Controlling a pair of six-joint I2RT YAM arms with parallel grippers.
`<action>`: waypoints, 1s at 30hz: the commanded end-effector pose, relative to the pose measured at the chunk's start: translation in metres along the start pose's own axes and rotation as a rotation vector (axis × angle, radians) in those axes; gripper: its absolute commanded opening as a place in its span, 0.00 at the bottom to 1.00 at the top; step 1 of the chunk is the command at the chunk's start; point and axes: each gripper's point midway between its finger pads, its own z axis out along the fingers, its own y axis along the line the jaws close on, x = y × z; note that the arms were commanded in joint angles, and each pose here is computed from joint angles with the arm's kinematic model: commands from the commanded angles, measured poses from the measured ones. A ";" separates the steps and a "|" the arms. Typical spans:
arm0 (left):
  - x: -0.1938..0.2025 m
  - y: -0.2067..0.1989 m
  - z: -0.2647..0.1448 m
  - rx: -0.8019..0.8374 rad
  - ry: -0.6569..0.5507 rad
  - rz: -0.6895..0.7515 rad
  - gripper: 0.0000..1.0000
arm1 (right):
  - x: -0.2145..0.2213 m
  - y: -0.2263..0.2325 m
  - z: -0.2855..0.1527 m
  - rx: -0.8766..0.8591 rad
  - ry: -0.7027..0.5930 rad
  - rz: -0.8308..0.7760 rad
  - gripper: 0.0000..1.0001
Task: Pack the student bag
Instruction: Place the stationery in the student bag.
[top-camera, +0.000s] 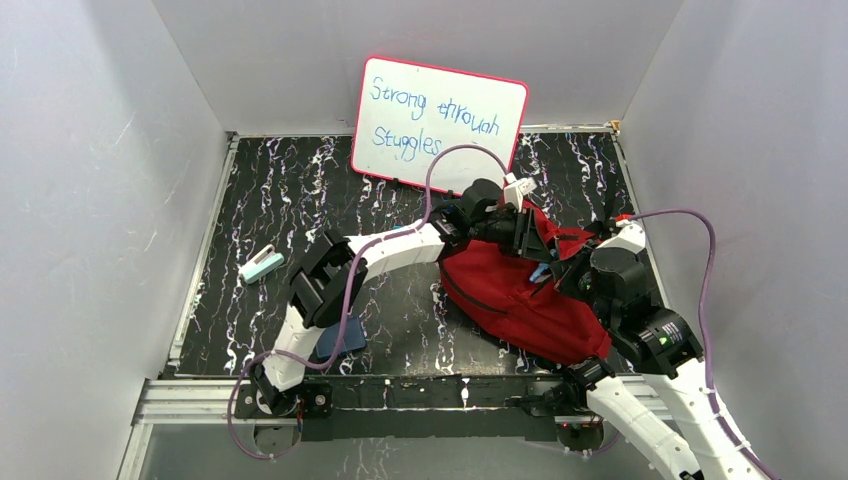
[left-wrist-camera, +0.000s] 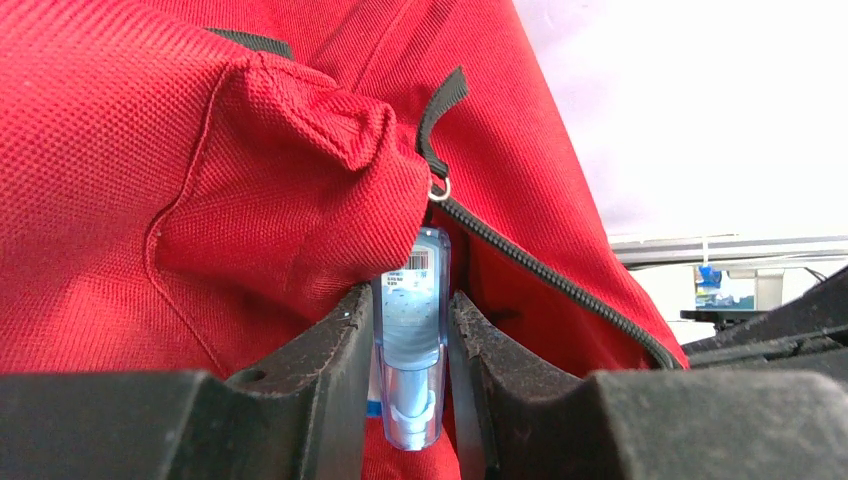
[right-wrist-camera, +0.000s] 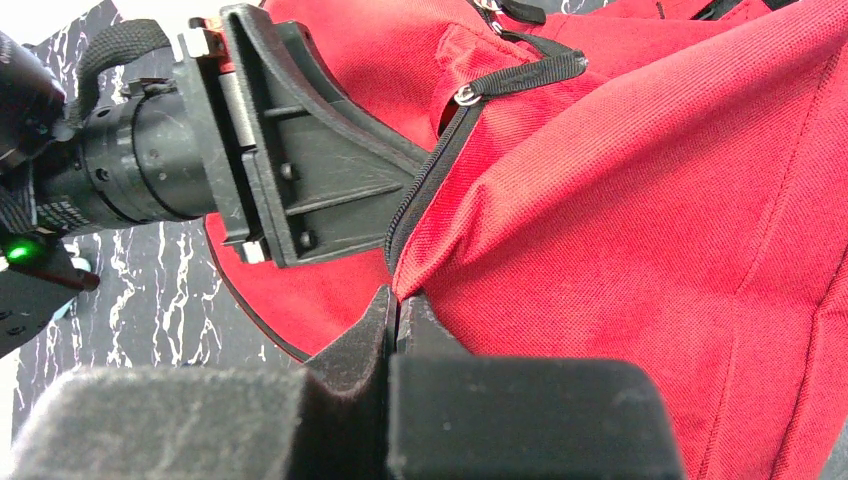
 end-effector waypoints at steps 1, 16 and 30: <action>-0.013 -0.024 0.008 0.053 -0.030 0.022 0.00 | -0.018 0.011 -0.006 -0.044 -0.064 0.040 0.00; 0.005 -0.027 0.012 -0.017 -0.005 0.083 0.41 | -0.016 0.010 -0.004 -0.044 -0.063 0.040 0.00; -0.031 -0.048 -0.028 -0.133 -0.094 0.242 0.54 | -0.014 0.006 -0.002 -0.029 -0.071 0.039 0.00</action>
